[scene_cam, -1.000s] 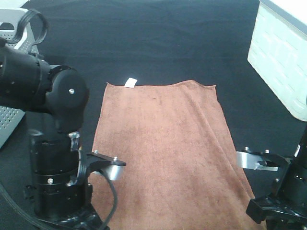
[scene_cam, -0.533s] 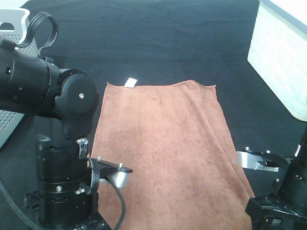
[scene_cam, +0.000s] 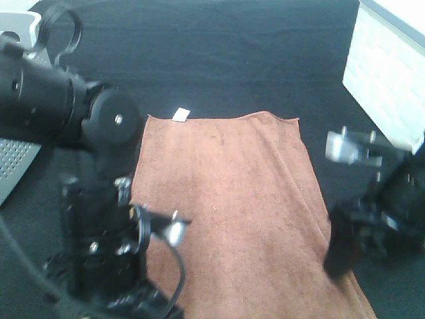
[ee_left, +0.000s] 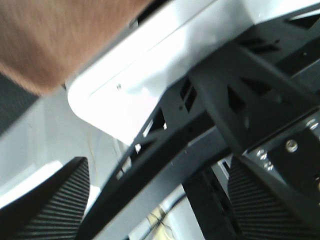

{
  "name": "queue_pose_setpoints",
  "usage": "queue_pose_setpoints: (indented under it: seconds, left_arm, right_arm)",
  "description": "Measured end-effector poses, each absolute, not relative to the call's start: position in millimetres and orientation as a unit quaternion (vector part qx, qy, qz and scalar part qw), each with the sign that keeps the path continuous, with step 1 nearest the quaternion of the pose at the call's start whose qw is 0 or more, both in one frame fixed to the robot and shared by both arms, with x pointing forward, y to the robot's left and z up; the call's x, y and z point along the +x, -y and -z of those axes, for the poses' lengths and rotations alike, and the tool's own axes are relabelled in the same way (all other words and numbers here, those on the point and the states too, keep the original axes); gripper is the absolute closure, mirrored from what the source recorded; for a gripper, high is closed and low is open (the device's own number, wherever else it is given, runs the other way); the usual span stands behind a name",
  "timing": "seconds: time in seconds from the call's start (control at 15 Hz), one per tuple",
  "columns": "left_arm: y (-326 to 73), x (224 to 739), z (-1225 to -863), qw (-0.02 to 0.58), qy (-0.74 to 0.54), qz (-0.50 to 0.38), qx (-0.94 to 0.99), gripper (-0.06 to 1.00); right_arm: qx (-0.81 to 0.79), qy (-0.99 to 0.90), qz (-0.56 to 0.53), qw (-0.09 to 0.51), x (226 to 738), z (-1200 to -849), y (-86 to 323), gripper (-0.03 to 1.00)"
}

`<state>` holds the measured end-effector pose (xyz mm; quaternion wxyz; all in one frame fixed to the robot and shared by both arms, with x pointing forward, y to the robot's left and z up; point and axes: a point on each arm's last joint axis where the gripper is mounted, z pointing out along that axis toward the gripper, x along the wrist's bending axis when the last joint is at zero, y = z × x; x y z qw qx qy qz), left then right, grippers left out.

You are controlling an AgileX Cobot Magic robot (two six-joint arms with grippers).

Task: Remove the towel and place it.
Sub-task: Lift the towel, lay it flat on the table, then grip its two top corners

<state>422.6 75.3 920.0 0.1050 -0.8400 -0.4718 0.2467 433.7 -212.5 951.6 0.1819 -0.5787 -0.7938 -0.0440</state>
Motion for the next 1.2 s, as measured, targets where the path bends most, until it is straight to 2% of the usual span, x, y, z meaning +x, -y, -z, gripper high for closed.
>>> queue_pose_setpoints:
  seconds: [0.07, 0.27, 0.47, 0.6, 0.73, 1.0, 1.2]
  left_arm:
    - [-67, 438, -933, 0.074, 0.461, -0.226, -0.855, 0.23]
    - [-71, 492, -966, 0.009, 0.468, -0.147, -0.872, 0.22]
    - [-102, 553, -997, -0.04, 0.494, -0.027, -0.868, 0.14]
    - [-130, 591, -1007, -0.064, 0.54, 0.005, -0.839, 0.13]
    - [-156, 622, -1008, -0.082, 0.579, 0.012, -0.811, 0.12]
    - [-181, 671, -997, -0.112, 0.615, 0.014, -0.781, 0.12]
    - [-188, 699, -979, -0.126, 0.619, 0.012, -0.775, 0.12]
  right_arm:
    - [-0.585, 0.799, 0.057, 0.124, 452, -968, 216, 0.27]
    - [-0.627, 0.77, 0.106, 0.06, 497, -1005, 243, 0.26]
    - [-0.652, 0.744, 0.137, 0.057, 536, -1025, 258, 0.15]
    - [-0.664, 0.732, 0.145, 0.048, 545, -1029, 258, 0.12]
    - [-0.669, 0.722, 0.173, 0.041, 549, -1032, 255, 0.12]
    - [-0.64, 0.732, 0.232, 0.029, 564, -1032, 248, 0.12]
    - [-0.634, 0.741, 0.22, 0.017, 615, -1011, 249, 0.12]
